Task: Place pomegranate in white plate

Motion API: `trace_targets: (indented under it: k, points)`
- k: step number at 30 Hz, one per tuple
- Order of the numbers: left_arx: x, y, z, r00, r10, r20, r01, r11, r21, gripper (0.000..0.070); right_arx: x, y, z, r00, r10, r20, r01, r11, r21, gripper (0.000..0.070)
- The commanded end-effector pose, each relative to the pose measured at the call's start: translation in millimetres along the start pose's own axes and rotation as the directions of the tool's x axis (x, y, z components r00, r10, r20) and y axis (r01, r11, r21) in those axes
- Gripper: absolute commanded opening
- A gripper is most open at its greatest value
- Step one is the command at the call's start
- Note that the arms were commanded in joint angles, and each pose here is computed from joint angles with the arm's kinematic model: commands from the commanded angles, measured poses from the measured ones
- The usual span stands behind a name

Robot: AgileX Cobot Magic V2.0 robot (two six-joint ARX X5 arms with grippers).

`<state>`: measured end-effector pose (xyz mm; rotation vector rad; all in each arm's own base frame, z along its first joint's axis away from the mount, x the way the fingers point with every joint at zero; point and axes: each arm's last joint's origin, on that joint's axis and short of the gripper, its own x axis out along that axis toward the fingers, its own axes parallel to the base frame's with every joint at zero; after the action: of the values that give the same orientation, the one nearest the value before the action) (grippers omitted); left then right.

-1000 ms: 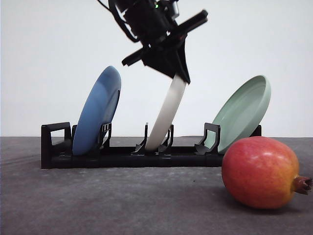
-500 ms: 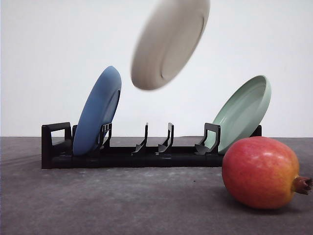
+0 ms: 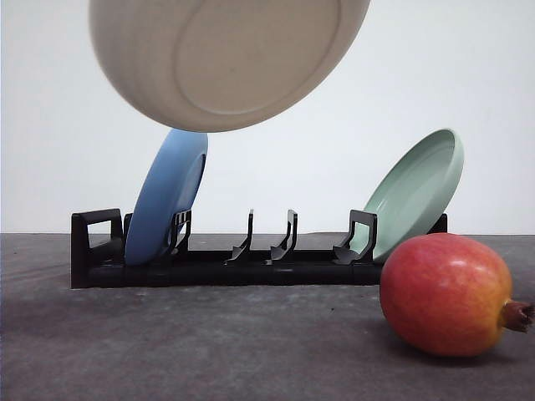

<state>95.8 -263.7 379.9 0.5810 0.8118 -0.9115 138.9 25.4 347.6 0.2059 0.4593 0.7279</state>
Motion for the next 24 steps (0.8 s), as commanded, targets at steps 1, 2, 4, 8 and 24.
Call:
trace_targets:
  k: [1,2,4,8,24]
  points:
    - [9,-8.7,-3,1.0,0.013,-0.027,-0.013,1.0,0.02,0.0002,-1,2,5,1.0,0.005,0.01,-0.005,1.0,0.001,0.0551]
    - [15,-11.3,-7,0.999,0.024,-0.043,-0.023,0.999,0.026,0.0002,-1,2,5,1.0,0.004,0.009,-0.004,1.0,0.002,0.0551]
    - [30,-15.8,-16,0.996,0.051,-0.068,-0.048,0.998,0.039,0.0002,-1,2,4,1.0,0.004,0.006,-0.004,1.0,0.004,0.0551]
    - [61,-20.4,-36,0.99,0.08,-0.114,-0.078,0.997,0.02,0.0002,-1,2,4,1.0,0.004,0.0,-0.004,1.0,0.009,0.0551]
    - [156,-32.6,-98,0.936,0.282,-0.212,-0.265,0.958,0.108,0.0002,-1,2,1,1.0,0.003,-0.02,-0.003,1.0,0.026,0.0551]
